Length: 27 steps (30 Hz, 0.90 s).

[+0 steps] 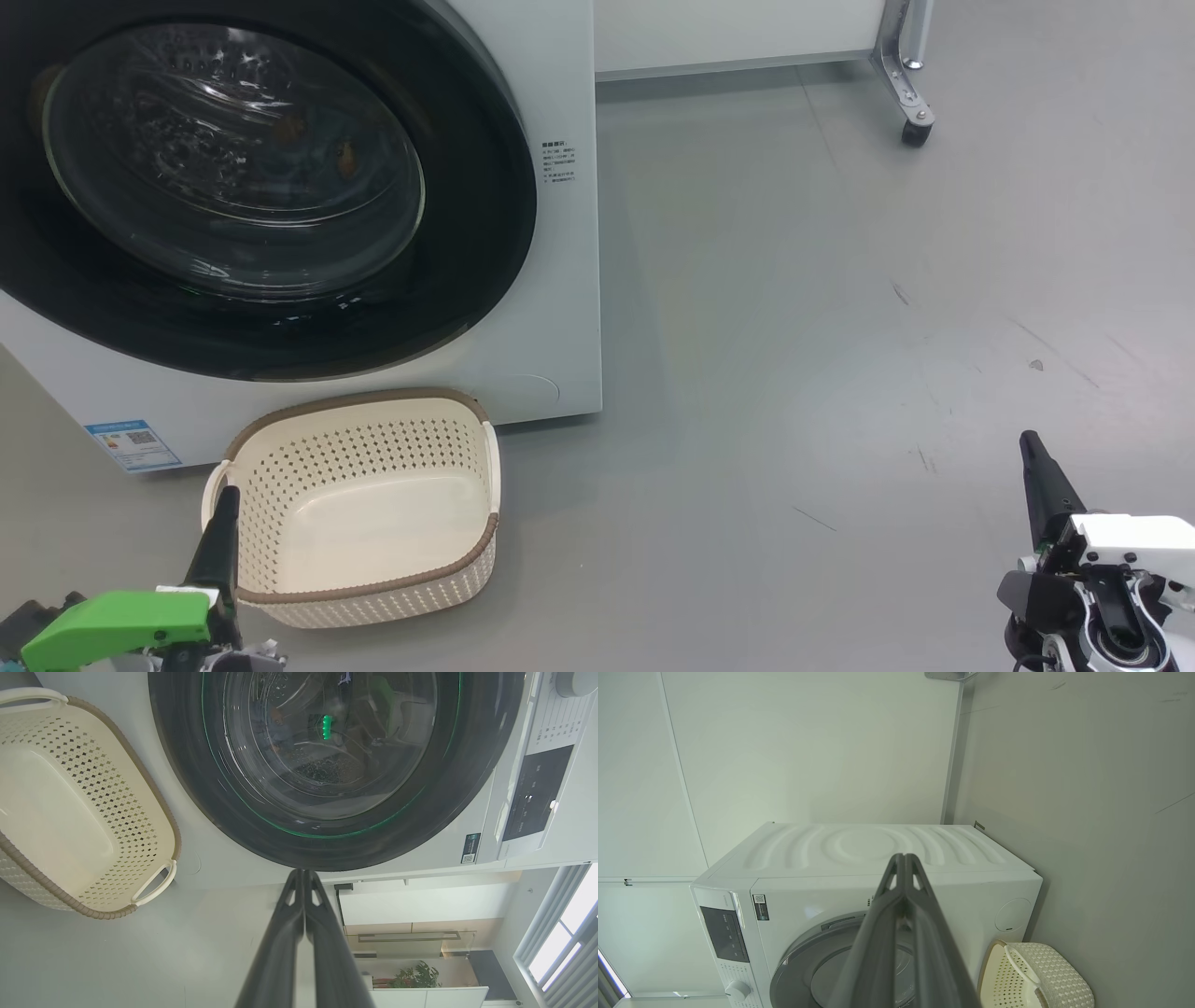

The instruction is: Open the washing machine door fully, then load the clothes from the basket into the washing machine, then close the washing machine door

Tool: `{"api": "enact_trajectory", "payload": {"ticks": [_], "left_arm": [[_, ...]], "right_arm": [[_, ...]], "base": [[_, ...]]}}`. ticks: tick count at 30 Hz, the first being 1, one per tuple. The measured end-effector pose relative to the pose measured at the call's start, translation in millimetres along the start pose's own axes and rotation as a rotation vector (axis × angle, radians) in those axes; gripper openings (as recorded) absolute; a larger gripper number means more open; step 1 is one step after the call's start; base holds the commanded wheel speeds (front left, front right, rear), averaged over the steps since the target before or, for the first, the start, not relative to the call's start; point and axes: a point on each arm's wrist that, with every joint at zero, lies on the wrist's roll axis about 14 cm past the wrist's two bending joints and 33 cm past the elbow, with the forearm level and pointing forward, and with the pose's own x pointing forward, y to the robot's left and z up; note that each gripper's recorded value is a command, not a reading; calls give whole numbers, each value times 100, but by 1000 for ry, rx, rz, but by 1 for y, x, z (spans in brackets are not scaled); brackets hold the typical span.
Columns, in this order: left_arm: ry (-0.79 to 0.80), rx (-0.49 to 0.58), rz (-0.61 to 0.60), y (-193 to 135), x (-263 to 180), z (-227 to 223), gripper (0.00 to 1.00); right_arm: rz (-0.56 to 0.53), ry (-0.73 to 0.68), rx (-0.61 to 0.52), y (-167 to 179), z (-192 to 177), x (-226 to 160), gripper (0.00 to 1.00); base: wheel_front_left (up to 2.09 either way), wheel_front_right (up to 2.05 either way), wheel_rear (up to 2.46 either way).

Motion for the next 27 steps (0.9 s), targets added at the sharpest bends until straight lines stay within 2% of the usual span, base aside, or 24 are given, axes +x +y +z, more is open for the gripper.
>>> {"api": "enact_trajectory", "payload": {"ticks": [27], "left_arm": [[-1, -1, 2, 1, 0, 1, 0]], "right_arm": [[0, -2, 1, 0, 0, 0, 0]], "base": [[0, 0, 0]]}}
